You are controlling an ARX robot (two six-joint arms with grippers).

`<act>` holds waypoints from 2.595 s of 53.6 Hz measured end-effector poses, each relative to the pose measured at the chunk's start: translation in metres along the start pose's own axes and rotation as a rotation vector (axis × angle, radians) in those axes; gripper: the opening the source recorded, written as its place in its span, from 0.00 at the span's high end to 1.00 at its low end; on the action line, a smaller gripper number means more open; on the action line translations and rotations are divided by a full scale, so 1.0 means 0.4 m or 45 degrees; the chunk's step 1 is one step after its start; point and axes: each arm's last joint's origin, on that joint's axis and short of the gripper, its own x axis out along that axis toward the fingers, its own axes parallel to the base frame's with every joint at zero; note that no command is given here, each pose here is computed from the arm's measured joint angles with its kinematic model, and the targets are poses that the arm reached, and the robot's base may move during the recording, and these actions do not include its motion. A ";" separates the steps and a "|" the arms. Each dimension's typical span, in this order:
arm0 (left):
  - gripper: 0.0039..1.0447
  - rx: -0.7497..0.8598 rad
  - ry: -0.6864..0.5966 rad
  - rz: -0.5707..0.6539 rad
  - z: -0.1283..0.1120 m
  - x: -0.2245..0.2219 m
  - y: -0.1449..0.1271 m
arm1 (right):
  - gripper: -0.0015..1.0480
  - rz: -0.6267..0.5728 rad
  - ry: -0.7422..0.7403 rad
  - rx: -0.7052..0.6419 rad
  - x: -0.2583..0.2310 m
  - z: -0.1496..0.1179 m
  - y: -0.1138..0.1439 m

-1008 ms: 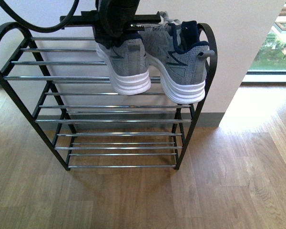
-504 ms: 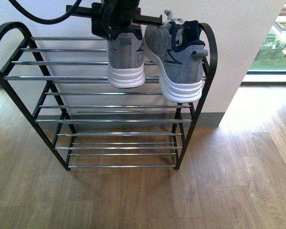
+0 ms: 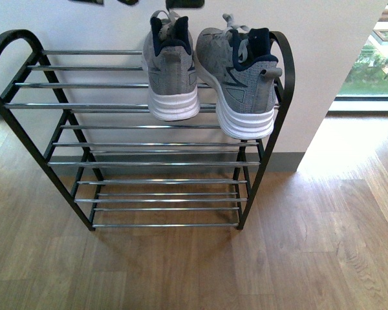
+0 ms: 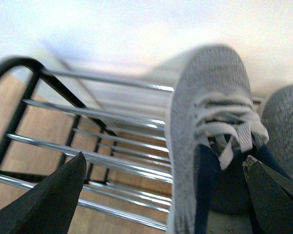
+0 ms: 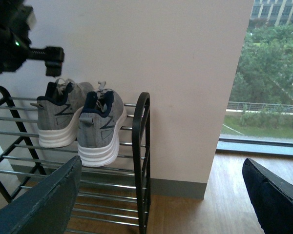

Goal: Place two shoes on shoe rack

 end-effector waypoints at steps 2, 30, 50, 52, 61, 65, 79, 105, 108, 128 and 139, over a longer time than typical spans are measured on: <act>0.09 0.012 -0.079 0.020 0.014 -0.033 0.015 | 0.09 0.000 0.000 0.000 0.000 0.000 0.000; 0.51 0.003 -0.791 -0.244 -0.167 -0.365 0.446 | 0.09 0.000 0.000 0.000 0.000 0.000 0.000; 0.99 0.006 -0.754 -0.266 -0.341 -0.411 0.570 | 0.09 0.000 0.000 0.000 0.000 0.000 0.000; 0.99 0.005 -0.755 -0.264 -0.352 -0.416 0.579 | 0.09 0.000 0.000 0.000 0.000 0.000 0.000; 0.99 0.008 -0.745 -0.266 -0.394 -0.431 0.605 | 0.09 0.000 0.000 0.000 0.000 0.000 0.000; 0.99 0.007 -0.745 -0.263 -0.406 -0.438 0.614 | 0.09 0.000 0.000 0.000 0.000 0.000 0.000; 0.99 0.003 -0.747 -0.257 -0.441 -0.456 0.654 | 0.09 0.000 0.000 0.000 0.000 0.000 0.000; 0.99 0.004 -0.769 -0.264 -0.480 -0.483 0.662 | 0.09 0.000 0.000 0.000 0.000 0.000 0.000; 0.99 0.003 -0.770 -0.264 -0.482 -0.489 0.663 | 0.09 0.000 0.000 0.000 0.000 0.000 0.000; 0.99 0.003 -0.774 -0.264 -0.496 -0.512 0.668 | 0.09 0.000 0.000 0.000 0.000 0.000 0.000; 0.99 0.003 -0.775 -0.264 -0.501 -0.518 0.670 | 0.09 0.000 0.000 0.000 0.000 0.000 0.000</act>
